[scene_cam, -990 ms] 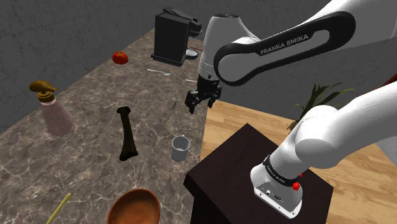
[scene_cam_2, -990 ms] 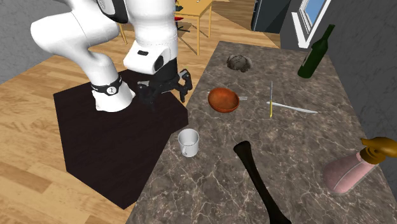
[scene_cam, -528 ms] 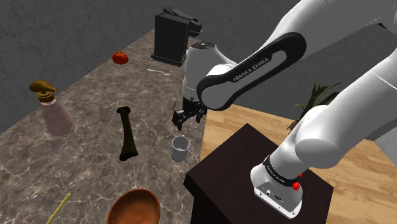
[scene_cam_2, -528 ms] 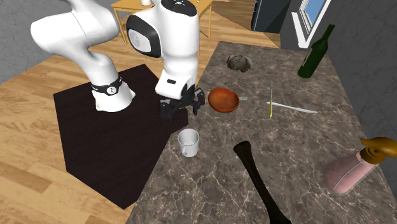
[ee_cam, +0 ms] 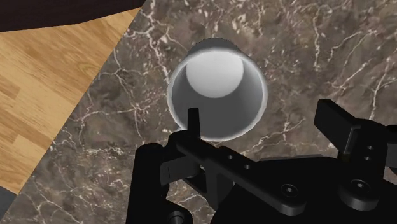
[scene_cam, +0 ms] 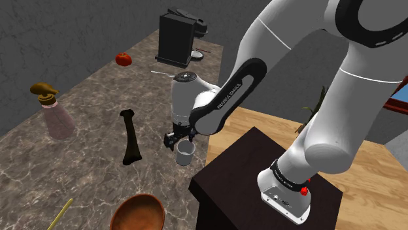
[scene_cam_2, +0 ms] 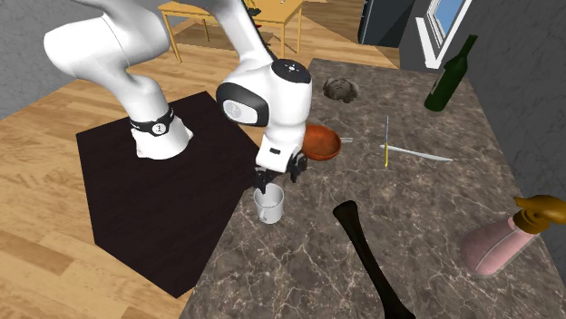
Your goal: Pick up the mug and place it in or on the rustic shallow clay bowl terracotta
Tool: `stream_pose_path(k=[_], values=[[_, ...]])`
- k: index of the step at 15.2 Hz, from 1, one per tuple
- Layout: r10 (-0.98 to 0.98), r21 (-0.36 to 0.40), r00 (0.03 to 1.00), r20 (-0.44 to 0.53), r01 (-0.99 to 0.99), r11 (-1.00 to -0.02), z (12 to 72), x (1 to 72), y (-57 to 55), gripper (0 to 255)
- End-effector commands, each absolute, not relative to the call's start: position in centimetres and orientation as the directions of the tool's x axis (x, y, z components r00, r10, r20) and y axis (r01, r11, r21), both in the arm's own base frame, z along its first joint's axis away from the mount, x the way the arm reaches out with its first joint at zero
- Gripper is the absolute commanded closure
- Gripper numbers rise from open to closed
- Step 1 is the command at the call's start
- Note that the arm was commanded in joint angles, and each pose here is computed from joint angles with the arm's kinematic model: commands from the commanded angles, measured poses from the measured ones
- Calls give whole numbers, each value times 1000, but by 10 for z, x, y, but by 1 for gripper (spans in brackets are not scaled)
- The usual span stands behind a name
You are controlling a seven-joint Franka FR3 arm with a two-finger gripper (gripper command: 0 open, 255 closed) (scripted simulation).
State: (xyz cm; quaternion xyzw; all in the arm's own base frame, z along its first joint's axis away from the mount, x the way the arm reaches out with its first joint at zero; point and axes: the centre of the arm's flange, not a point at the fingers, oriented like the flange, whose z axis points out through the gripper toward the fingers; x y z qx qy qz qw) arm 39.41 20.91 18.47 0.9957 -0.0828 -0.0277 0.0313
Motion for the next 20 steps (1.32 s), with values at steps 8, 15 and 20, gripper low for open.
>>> stream_pose_path(k=[8, 15, 20], values=[[-165, 72, 985, -55, -161, -984, 126, 393, 219, 0], [-165, 72, 985, -55, -161, -984, 123, 393, 219, 0], [-165, 72, 985, -55, -161, -984, 123, 393, 219, 255]])
